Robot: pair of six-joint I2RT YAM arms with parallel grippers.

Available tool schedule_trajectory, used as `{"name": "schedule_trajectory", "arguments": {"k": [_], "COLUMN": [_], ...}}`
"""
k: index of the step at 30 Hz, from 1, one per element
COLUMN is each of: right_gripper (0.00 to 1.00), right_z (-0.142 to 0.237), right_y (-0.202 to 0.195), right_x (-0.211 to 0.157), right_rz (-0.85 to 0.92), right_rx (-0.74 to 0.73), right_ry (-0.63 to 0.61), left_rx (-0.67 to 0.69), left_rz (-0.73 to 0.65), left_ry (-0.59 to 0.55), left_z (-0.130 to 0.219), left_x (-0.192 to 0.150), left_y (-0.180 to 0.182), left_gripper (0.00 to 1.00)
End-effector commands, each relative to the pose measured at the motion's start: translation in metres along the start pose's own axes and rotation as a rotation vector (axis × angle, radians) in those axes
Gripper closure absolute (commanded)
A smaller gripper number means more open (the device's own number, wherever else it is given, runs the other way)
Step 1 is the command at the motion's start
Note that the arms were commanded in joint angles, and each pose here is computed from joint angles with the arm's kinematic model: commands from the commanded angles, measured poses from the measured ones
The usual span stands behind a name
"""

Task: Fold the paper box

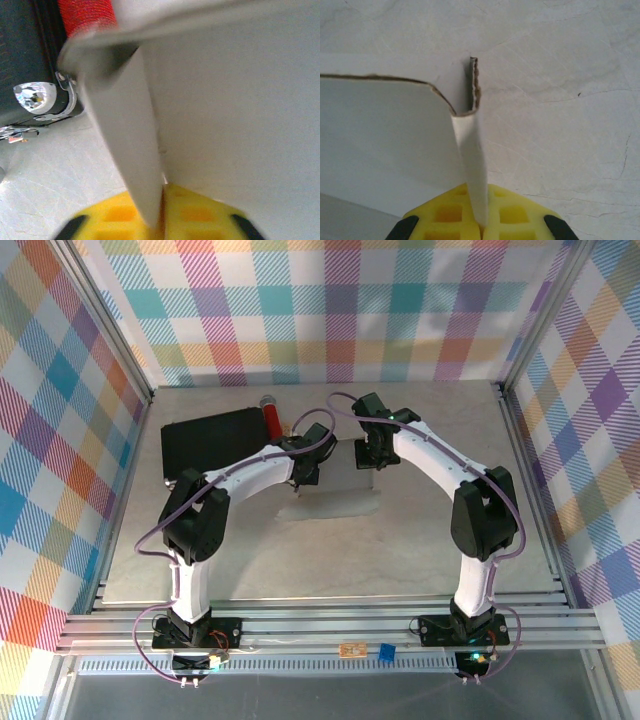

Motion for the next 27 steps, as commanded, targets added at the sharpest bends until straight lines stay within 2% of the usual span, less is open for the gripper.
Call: {"name": "schedule_trajectory", "arguments": {"k": [1,5,10,14,19,27], "right_gripper": [1.00,1.00,1.00,1.00,1.00,1.00], "right_z": [0.004,0.003,0.003,0.005,0.008,0.010], "right_y": [-0.005,-0.005,-0.005,-0.005,-0.005,-0.005], "right_x": [-0.002,-0.002,-0.003,-0.001,0.001,0.003], "right_rz": [-0.021,-0.012,-0.004,-0.002,0.003,0.001], "right_rx": [0.005,0.001,0.003,0.005,0.009,0.014], "right_ry": [0.003,0.005,-0.001,-0.016,-0.030,-0.038], "left_rx": [-0.079,-0.192,-0.267,-0.292,-0.409,-0.400], "left_rz": [0.002,0.026,0.065,0.123,0.164,0.121], "left_ry": [0.059,0.090,0.044,0.048,0.131,0.204], "left_z": [0.016,0.027,0.050,0.051,0.035,0.011], "left_x": [-0.002,-0.002,0.005,0.006,0.006,-0.001], "left_y": [0.012,0.011,0.019,0.037,0.050,0.040], "left_gripper": [0.66,0.53,0.45,0.42,0.44,0.49]}}
Point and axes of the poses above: each hand's point on the last joint's axis, 136 mm out from that joint toward the fingers, its own z axis back along the fingers, its own y axis along the line the jaws close on, x = y × z, the point moved 10 cm from there along z, back along the fingers, and after that the axes turned 11 degrees about z, right-handed, at the moved point
